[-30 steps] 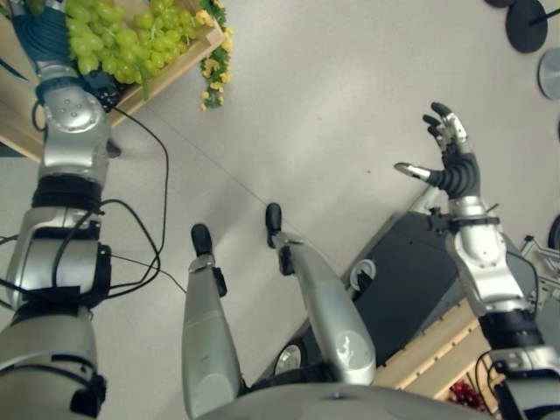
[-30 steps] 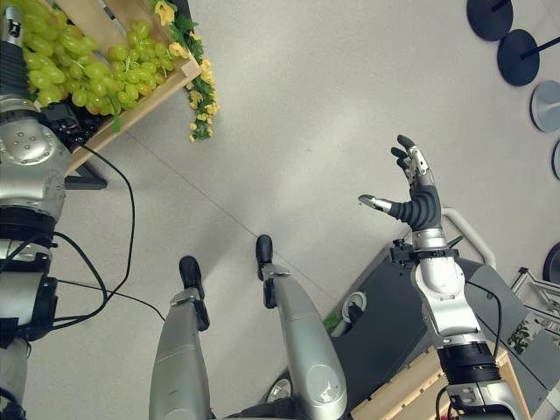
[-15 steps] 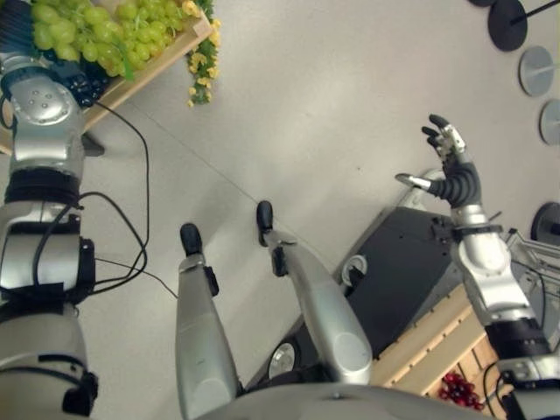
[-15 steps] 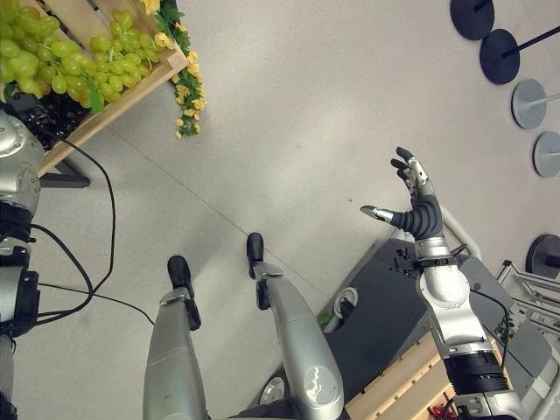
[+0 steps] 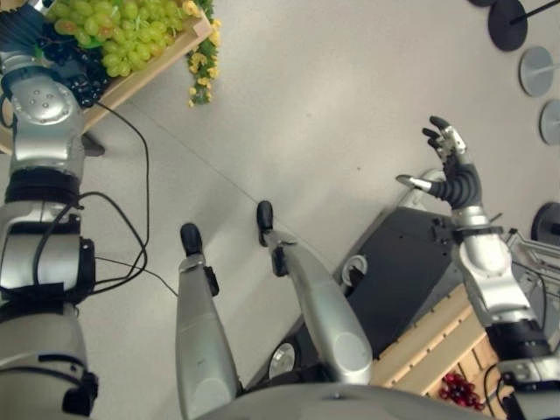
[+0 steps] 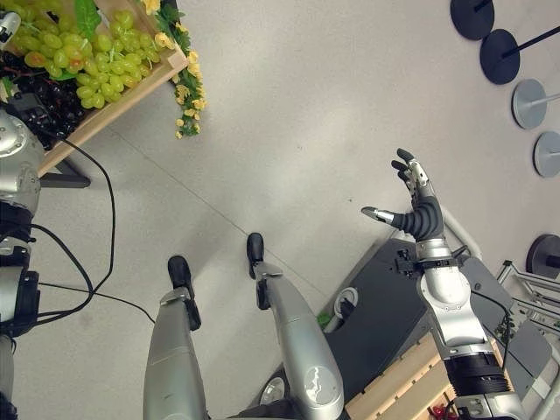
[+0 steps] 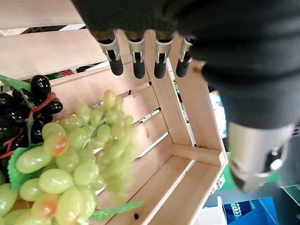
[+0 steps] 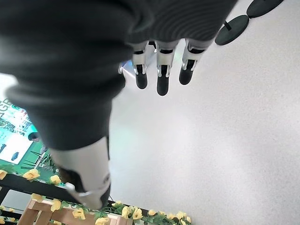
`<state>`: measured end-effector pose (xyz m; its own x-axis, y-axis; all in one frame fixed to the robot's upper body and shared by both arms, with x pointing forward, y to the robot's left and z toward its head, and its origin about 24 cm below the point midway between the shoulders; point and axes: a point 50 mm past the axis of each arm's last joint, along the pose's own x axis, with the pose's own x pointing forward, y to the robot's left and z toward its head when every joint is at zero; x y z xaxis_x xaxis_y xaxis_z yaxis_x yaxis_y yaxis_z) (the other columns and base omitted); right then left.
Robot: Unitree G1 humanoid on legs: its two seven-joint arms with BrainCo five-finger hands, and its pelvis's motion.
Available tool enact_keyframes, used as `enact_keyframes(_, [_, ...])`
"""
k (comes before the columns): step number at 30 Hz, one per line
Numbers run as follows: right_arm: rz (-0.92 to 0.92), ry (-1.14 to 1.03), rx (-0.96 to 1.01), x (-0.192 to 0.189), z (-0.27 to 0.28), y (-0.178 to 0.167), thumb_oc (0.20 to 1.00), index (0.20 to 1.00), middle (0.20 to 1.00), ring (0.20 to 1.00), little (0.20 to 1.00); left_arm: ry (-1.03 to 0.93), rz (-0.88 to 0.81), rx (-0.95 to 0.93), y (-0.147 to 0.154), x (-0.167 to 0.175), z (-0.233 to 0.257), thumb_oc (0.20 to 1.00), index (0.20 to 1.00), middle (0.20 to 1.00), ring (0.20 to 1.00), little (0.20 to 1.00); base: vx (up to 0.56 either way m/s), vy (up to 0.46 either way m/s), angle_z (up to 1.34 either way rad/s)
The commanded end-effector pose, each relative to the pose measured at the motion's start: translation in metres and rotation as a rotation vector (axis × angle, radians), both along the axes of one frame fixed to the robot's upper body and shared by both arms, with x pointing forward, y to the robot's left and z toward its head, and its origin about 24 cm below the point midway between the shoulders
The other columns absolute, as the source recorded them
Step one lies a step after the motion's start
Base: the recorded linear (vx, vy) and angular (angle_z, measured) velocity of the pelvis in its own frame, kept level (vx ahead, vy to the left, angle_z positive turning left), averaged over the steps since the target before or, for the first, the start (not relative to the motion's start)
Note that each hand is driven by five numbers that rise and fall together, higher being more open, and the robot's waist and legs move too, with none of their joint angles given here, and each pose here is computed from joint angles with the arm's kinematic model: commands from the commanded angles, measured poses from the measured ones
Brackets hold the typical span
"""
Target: Pick up the fruits from the basket on one side to the basket on the other side
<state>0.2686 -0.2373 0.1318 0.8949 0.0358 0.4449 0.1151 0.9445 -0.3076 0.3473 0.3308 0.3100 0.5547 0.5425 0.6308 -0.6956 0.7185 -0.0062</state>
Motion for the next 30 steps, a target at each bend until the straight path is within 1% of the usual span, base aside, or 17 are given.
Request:
enact_keyframes(1, [-0.02,-0.154,0.015,-0.014,0.028,-0.012,1.0,1.0,1.0,1.0,1.0,-0.114,-0.026,0.105,-0.009,-0.013,0.031,1.0,1.0,1.0,1.0,1.0,0.0,0.0,0.0])
enact_keyframes(6, [-0.034,-0.134,0.01,-0.014,0.024,-0.014,1.0,1.0,1.0,1.0,1.0,-0.095,-0.051,0.104,-0.013,-0.01,0.019,1.0,1.0,1.0,1.0,1.0,0.0,0.001,-0.02])
enact_keyframes(8, [-0.036,-0.129,0.012,-0.014,0.023,-0.013,1.0,1.0,1.0,1.0,1.0,-0.107,-0.071,0.101,-0.017,-0.012,0.013,1.0,1.0,1.0,1.0,1.0,0.0,0.0,0.0])
enact_keyframes(9, [-0.039,-0.125,0.017,-0.014,0.021,-0.013,1.0,1.0,1.0,1.0,1.0,-0.138,-0.106,0.066,-0.02,-0.013,0.006,1.0,1.0,1.0,1.0,1.0,0.0,0.004,0.06])
enact_keyframes(13, [-0.067,-0.094,0.034,-0.014,0.013,-0.015,1.0,1.0,1.0,1.0,1.0,-0.16,-0.202,-0.028,-0.027,-0.022,-0.036,1.0,1.0,1.0,1.0,1.0,0.0,0.004,0.04])
enact_keyframes(14, [-0.094,-0.064,0.043,-0.013,0.005,-0.018,1.0,1.0,1.0,1.0,1.0,-0.207,-0.281,-0.081,-0.039,-0.031,-0.057,1.0,1.0,1.0,1.0,1.0,0.0,0.0,0.0])
enact_keyframes(15, [-0.092,-0.061,0.04,-0.013,0.005,-0.018,1.0,1.0,1.0,1.0,1.0,-0.205,-0.28,-0.084,-0.039,-0.032,-0.059,1.0,1.0,1.0,1.0,1.0,0.02,0.037,0.04])
enact_keyframes(16, [-0.12,-0.038,0.048,-0.012,-0.001,-0.021,1.0,1.0,1.0,1.0,1.0,-0.197,-0.381,-0.171,-0.051,-0.042,-0.093,1.0,1.0,1.0,1.0,1.0,0.0,0.024,0.09])
enact_keyframes(19, [-0.133,-0.023,0.052,-0.012,-0.004,-0.023,1.0,1.0,1.0,1.0,1.0,-0.189,-0.398,-0.182,-0.057,-0.05,-0.106,1.0,1.0,1.0,1.0,1.0,0.01,0.018,0.07])
enact_keyframes(21, [-0.154,0.001,0.049,-0.012,-0.009,-0.027,1.0,1.0,1.0,1.0,1.0,-0.149,-0.464,-0.183,-0.069,-0.062,-0.126,1.0,1.0,1.0,1.0,1.0,0.03,0.035,0.07])
enact_keyframes(22, [-0.166,0.024,0.047,-0.013,-0.014,-0.031,1.0,1.0,1.0,1.0,1.0,-0.084,-0.517,-0.195,-0.077,-0.069,-0.147,1.0,1.0,1.0,1.0,1.0,0.06,0.061,0.11])
enact_keyframes(23, [-0.186,0.051,0.057,-0.013,-0.021,-0.034,1.0,1.0,1.0,1.0,1.0,-0.035,-0.589,-0.248,-0.086,-0.075,-0.166,1.0,1.0,1.0,1.0,1.0,0.07,0.05,0.11])
enact_keyframes(27, [-0.229,0.101,0.063,-0.014,-0.033,-0.041,1.0,1.0,1.0,1.0,1.0,0.041,-0.651,-0.293,-0.095,-0.082,-0.188,1.0,1.0,1.0,1.0,1.0,0.05,0.032,0.16])
enact_keyframes(30, [-0.251,0.128,0.075,-0.015,-0.04,-0.044,1.0,1.0,1.0,1.0,1.0,0.098,-0.686,-0.269,-0.101,-0.086,-0.195,1.0,1.0,1.0,1.0,1.0,0.05,0.04,0.05])
